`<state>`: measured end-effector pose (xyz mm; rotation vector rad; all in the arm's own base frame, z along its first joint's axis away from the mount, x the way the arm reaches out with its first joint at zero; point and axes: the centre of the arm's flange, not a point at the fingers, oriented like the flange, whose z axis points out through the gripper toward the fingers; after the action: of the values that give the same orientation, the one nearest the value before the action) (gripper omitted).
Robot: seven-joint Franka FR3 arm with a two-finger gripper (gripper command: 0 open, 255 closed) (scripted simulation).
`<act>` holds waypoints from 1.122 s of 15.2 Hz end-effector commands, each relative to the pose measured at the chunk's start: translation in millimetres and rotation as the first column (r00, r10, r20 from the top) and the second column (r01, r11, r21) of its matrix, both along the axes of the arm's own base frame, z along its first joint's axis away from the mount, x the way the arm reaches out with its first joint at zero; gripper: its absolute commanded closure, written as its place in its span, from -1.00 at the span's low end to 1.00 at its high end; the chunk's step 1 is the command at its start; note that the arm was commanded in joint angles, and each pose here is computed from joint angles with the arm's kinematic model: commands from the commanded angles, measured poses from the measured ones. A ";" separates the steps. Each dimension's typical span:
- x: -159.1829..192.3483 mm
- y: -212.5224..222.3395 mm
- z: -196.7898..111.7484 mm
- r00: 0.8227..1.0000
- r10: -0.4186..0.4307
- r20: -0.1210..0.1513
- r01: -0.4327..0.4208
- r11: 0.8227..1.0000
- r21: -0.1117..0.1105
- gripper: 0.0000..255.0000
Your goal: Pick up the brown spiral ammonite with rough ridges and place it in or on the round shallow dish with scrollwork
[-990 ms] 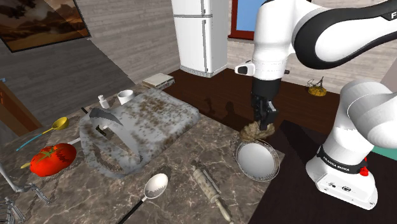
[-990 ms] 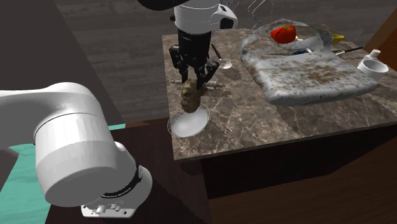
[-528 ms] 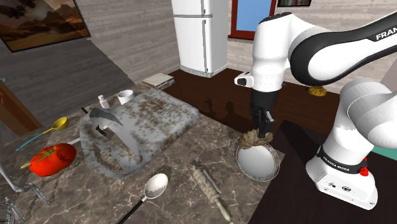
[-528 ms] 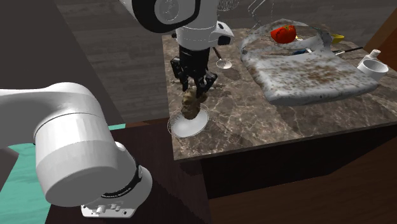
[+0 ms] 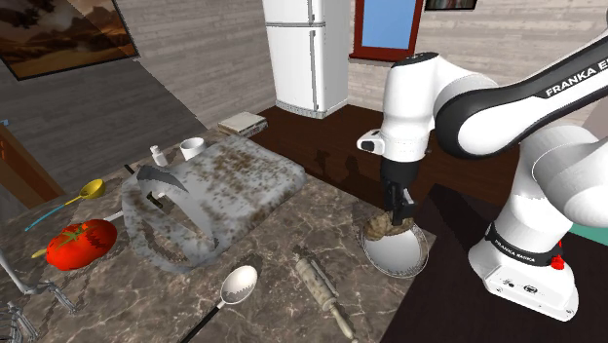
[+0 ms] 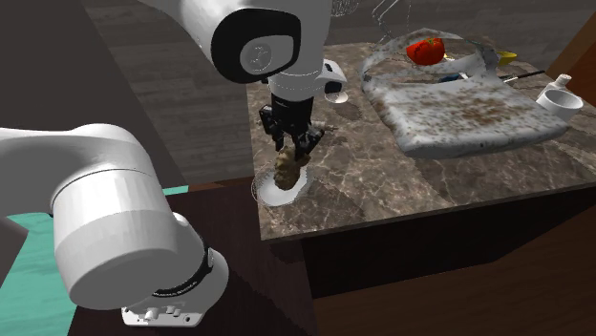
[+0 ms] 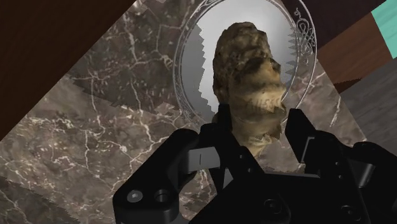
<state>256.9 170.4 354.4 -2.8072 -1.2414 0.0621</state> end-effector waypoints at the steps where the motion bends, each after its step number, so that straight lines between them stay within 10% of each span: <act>1: 0.0 -1.1 -6.2 1.000 0.000 0.001 0.000 1.000 0.001 1.00; 8: 0.0 -1.1 -6.2 1.000 0.000 0.001 0.000 1.000 0.001 1.00; 9: 0.0 -1.1 -6.2 1.000 0.000 0.001 0.000 1.000 0.001 -1.00; 17: 2.5 -3.1 33.3 1.000 0.000 0.001 0.000 1.000 0.001 -1.00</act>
<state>258.4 168.2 374.9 -2.8069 -1.2413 0.0570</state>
